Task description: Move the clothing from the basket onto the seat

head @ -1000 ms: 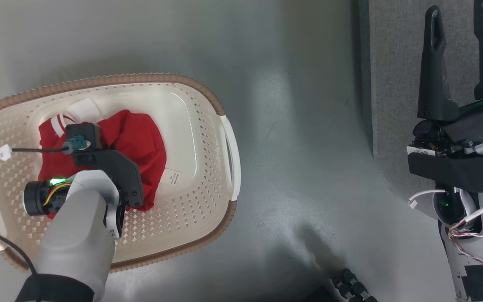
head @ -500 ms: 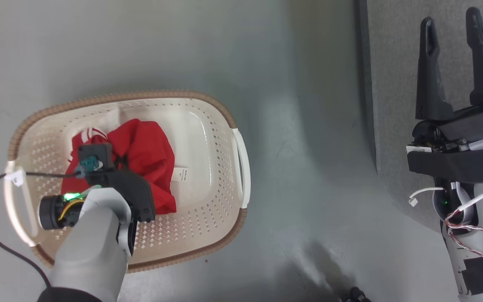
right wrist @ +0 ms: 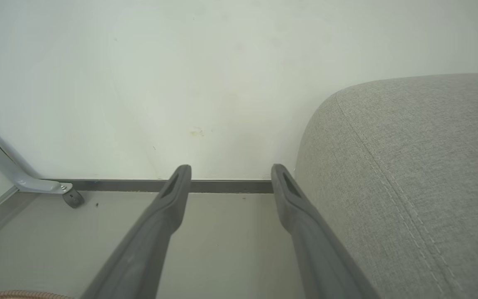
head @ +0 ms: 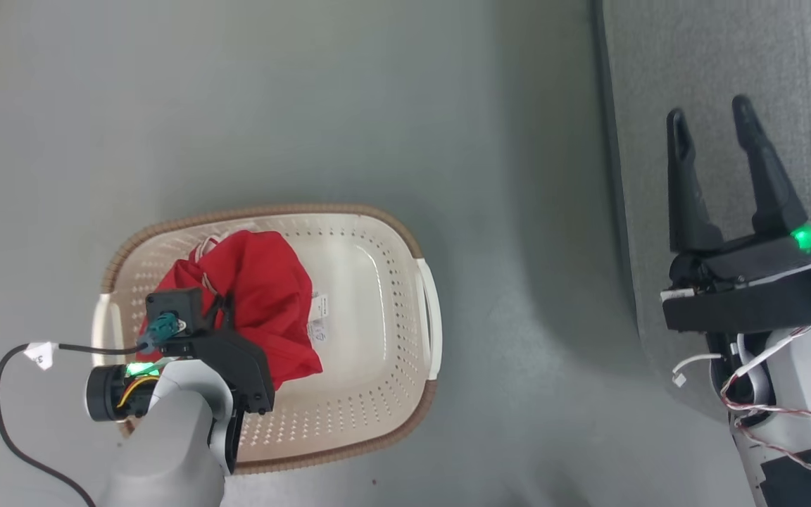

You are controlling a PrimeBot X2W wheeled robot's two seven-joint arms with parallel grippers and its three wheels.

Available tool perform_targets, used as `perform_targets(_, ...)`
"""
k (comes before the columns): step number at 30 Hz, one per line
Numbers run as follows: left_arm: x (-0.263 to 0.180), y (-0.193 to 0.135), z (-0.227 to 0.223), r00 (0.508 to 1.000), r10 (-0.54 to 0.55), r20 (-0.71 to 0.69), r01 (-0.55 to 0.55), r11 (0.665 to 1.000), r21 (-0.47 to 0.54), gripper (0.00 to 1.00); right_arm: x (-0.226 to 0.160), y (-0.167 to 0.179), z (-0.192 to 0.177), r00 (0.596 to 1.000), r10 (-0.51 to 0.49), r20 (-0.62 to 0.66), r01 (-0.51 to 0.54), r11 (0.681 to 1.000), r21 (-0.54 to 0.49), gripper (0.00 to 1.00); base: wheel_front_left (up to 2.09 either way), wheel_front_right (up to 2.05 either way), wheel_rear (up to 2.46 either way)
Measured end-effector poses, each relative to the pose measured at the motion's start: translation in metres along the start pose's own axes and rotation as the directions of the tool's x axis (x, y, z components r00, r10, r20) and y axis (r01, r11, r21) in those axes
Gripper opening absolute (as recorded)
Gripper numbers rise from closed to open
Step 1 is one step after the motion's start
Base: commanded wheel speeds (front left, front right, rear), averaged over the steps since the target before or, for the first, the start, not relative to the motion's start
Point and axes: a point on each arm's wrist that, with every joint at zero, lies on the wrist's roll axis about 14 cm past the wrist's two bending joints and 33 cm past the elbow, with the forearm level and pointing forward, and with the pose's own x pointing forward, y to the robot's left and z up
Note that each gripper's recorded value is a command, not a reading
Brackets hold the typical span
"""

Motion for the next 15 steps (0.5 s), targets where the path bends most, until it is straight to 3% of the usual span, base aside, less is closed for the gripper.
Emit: perform_targets(15,-0.067,-0.002,0.059,0.979,-0.015,0.203,0.015,1.0,0.002,0.0,-0.04,0.035,0.024,0.999,0.054,-0.009,-0.054,0.998,0.034,1.0,0.0,0.0,0.0)
